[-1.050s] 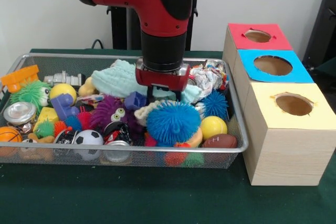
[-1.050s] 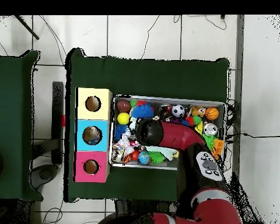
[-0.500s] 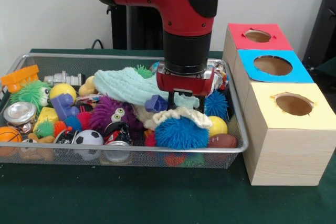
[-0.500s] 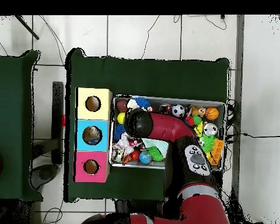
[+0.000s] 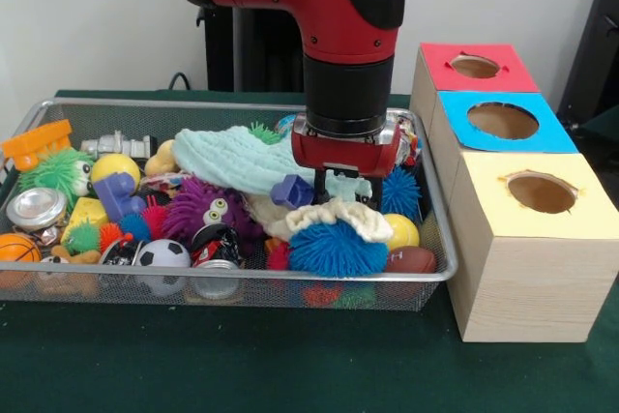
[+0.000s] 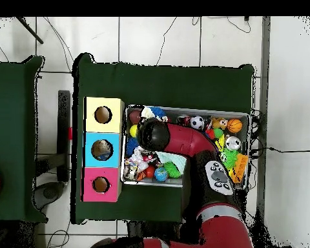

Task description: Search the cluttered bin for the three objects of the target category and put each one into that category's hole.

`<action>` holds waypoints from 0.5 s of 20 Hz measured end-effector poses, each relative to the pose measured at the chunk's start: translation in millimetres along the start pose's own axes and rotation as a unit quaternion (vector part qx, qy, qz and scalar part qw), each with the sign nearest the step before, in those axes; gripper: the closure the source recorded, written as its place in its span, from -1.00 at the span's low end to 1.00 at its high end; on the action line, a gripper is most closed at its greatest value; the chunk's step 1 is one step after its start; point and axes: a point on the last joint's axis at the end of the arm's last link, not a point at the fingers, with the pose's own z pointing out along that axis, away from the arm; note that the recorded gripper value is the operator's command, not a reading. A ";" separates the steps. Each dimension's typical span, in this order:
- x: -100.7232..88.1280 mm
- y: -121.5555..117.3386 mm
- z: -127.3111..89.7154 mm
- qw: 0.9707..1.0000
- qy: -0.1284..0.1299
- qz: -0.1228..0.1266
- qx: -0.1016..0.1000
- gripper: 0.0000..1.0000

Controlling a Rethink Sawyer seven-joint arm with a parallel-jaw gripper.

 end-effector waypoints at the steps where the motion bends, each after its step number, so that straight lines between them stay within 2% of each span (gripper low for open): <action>1: -0.3 0.0 -0.2 1.000 0.000 0.001 0.000 -1.00; 8: -1.9 1.3 -8.6 1.000 -0.003 0.004 -0.002 -1.00; 10: -2.6 1.6 -22.8 1.000 -0.005 0.003 -0.002 -1.00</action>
